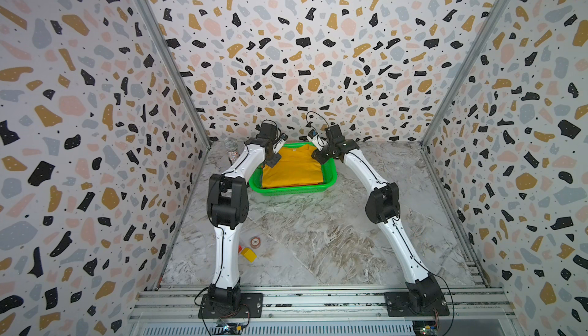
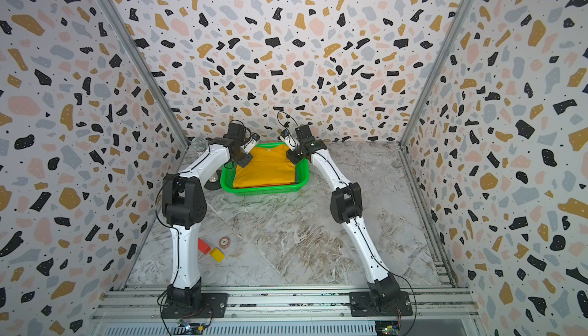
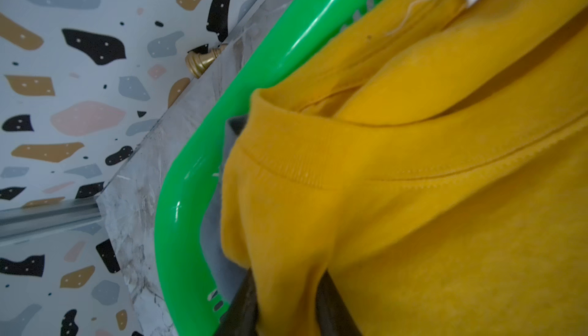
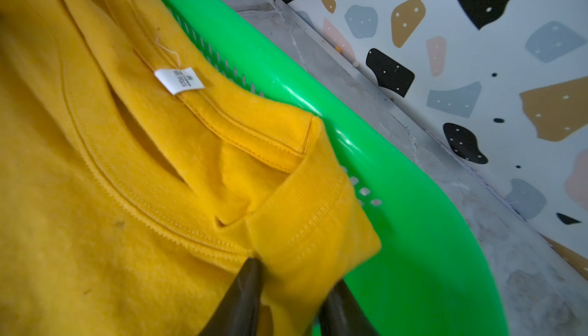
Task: Put the folded t-shirts into the basket
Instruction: Place the T-shirt in the bin.
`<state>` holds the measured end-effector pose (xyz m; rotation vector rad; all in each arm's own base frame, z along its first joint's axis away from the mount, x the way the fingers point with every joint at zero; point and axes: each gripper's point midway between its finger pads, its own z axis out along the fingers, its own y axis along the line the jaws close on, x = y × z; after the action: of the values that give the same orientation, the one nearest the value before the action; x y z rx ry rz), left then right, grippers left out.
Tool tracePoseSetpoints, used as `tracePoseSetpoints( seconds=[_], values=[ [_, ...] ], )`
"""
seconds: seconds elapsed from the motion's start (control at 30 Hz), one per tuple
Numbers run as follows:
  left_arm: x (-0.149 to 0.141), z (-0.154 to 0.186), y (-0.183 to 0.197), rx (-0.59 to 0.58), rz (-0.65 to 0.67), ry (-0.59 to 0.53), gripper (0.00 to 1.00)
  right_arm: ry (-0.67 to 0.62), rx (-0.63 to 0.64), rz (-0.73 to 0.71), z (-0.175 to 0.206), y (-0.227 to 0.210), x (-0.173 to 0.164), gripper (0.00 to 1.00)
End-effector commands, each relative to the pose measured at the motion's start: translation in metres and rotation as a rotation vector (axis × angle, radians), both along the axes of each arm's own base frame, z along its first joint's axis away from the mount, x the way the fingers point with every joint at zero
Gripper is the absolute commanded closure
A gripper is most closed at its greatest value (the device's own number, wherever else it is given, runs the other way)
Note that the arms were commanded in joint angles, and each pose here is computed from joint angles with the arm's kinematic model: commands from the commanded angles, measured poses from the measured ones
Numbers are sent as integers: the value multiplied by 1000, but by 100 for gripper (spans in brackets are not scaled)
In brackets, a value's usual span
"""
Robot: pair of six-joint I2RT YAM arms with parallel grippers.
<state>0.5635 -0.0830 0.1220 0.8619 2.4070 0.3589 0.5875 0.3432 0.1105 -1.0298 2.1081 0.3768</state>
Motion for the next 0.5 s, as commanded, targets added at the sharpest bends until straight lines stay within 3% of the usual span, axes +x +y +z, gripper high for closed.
tracePoseSetpoints(
  seconds=[0.0, 0.13, 0.27, 0.47],
  values=[
    [-7, 41, 20, 9, 54, -54, 61, -99, 8, -5, 89, -19, -10, 54],
    [-15, 66, 21, -5, 65, -91, 49, -98, -4, 18, 113, -26, -26, 43],
    [-29, 81, 20, -34, 61, -104, 40, -89, -20, 49, 129, -34, -47, 39],
    [-63, 62, -9, -193, -28, 27, 35, 45, 50, 172, 128, -27, -101, 37]
  ],
)
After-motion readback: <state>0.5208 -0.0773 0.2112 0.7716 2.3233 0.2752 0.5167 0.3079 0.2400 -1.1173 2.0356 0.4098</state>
